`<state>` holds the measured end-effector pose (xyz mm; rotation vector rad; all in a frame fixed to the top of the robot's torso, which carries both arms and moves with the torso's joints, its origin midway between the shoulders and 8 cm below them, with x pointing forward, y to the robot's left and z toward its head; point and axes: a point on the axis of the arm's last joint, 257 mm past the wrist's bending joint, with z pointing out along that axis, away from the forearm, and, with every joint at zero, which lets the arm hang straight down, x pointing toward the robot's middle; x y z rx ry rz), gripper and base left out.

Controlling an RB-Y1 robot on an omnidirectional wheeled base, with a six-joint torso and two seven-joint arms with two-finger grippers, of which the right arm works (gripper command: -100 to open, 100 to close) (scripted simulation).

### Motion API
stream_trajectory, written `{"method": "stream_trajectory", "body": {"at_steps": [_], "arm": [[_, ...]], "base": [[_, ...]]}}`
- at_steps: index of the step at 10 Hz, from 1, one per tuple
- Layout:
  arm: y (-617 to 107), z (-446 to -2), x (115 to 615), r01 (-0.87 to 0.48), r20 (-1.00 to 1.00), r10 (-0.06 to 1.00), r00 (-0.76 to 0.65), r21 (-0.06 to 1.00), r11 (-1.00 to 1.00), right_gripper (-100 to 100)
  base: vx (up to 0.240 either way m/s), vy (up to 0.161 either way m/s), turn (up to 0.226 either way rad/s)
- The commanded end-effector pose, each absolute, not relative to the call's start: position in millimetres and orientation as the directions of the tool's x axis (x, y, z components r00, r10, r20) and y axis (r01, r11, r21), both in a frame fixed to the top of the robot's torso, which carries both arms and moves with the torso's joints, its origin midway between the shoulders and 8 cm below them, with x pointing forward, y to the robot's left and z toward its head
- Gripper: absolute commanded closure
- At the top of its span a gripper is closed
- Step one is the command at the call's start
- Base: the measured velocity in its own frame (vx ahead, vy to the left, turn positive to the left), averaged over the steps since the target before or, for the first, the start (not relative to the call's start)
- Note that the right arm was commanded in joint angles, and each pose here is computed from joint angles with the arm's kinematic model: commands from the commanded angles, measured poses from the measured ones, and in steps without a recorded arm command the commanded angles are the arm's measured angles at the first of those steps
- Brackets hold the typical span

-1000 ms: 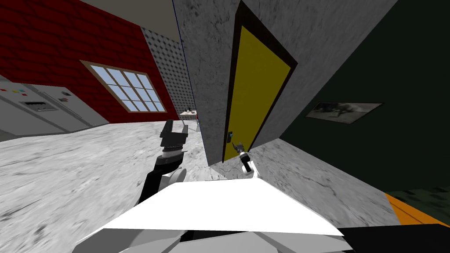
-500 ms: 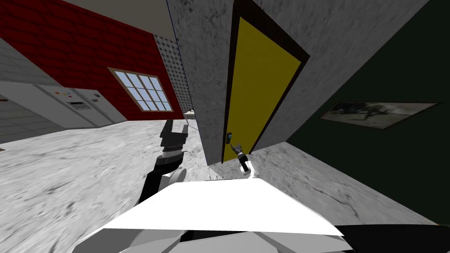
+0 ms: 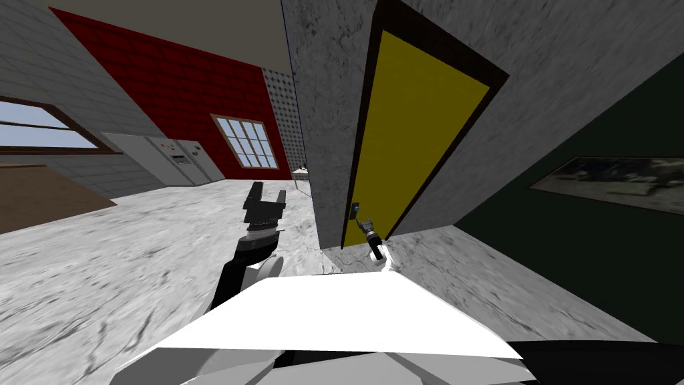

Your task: Pull the door open

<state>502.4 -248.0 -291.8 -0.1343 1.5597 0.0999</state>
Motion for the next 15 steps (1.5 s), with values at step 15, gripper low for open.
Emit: {"method": "stream_trajectory", "body": {"at_steps": [15], "arm": [[-399, -292, 505, 0.182, -1.000, -0.010, 0.014, -0.007, 0.983, -100]], "base": [[0.020, -0.016, 0.210]]}}
